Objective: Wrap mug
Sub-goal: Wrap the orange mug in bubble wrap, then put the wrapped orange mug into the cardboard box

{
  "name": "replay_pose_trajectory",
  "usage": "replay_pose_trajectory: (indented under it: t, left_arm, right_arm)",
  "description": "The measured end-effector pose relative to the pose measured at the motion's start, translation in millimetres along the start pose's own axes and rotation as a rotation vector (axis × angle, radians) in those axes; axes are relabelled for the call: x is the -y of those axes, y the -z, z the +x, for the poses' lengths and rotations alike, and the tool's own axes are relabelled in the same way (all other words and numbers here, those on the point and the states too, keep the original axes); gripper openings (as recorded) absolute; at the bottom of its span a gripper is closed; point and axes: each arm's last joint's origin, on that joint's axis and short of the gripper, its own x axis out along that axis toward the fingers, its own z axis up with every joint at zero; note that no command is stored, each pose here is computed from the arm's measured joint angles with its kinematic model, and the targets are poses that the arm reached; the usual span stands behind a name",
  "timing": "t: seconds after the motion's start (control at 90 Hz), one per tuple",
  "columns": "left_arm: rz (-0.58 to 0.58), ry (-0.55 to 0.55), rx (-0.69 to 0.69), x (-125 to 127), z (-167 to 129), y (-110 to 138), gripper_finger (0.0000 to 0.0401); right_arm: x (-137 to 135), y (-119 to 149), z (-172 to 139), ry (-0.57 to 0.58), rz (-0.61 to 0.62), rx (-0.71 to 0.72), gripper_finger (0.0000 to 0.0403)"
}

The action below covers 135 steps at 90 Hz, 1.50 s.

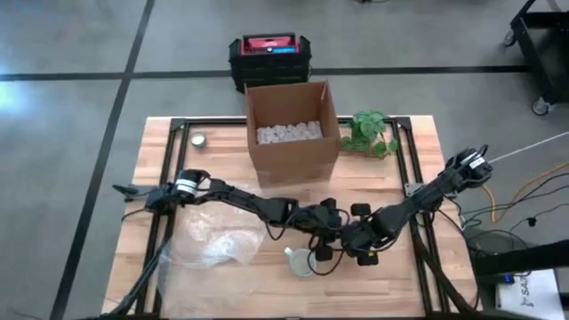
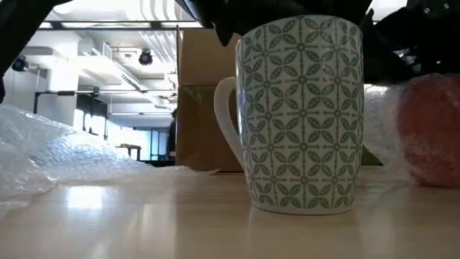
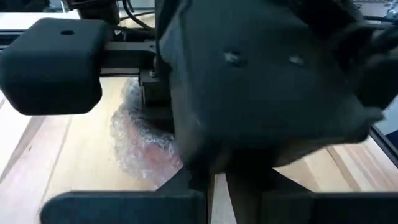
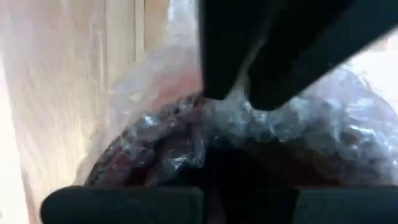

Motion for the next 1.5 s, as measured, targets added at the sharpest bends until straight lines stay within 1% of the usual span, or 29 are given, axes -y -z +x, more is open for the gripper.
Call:
replay_pose_trajectory:
  t: [0.067,0.189,0.322,0.378,0.456,0.511,0.644,0.811,0.9,1.011,1.133,1.222,1.344,1.411,1.5]
  left_arm:
    - [0.000,-0.002,0.000,-1,0,0,0.0021]
    - [0.000,-0.002,0.000,0,0,0,0.0021]
    - [0.000,-0.002,0.000,-1,0,0,0.0021]
    - [0.000,-0.002,0.000,-1,0,0,0.0021]
    - [0.000,-0.002,-0.002,-1,0,0,0.0021]
    - [0.000,-0.002,-0.003,-1,0,0,0.0021]
    - [0.000,-0.002,-0.003,-1,0,0,0.0021]
    - [0.000,-0.003,-0.002,-1,0,0,0.0021]
    - [0.000,-0.005,-0.002,-1,0,0,0.0021]
    - [0.000,-0.005,-0.002,-1,0,0,0.0021]
    - [0.000,-0.006,-0.010,-1,0,1,0.0021]
    - [0.005,-0.006,0.006,-1,0,-1,0.0021]
    - [0.000,-0.003,-0.006,0,-1,-1,0.0021]
    - [0.000,-0.004,-0.008,-1,-1,0,0.0021]
    - [0.000,-0.003,-0.005,-1,-1,0,0.0021]
  right_arm:
    - [1,-1,-16,-0.003,-0.003,-0.006,0.0007]
    - [3,-2,-52,-0.029,0.004,0.048,0.0007]
    - [7,2,-78,-0.068,0.038,0.140,0.0007]
    - [11,6,-81,-0.047,0.074,0.168,0.0007]
    - [13,9,-74,-0.017,0.107,0.176,0.0007]
    - [12,9,-65,-0.028,0.107,0.183,0.0007]
    - [7,10,-30,-0.093,0.097,0.169,0.0007]
    - [8,10,8,-0.057,0.114,0.104,0.0007]
    - [11,9,17,-0.042,0.125,0.080,0.0007]
    - [14,5,16,-0.046,0.121,0.070,0.0007]
    - [14,2,-7,-0.054,0.113,0.076,0.0007]
    - [14,2,-38,-0.079,0.115,0.101,0.0007]
    - [12,7,-74,-0.125,0.138,0.136,0.0007]
    - [13,12,-86,-0.141,0.153,0.159,0.0008]
    - [10,16,-94,-0.164,0.131,0.195,0.0019]
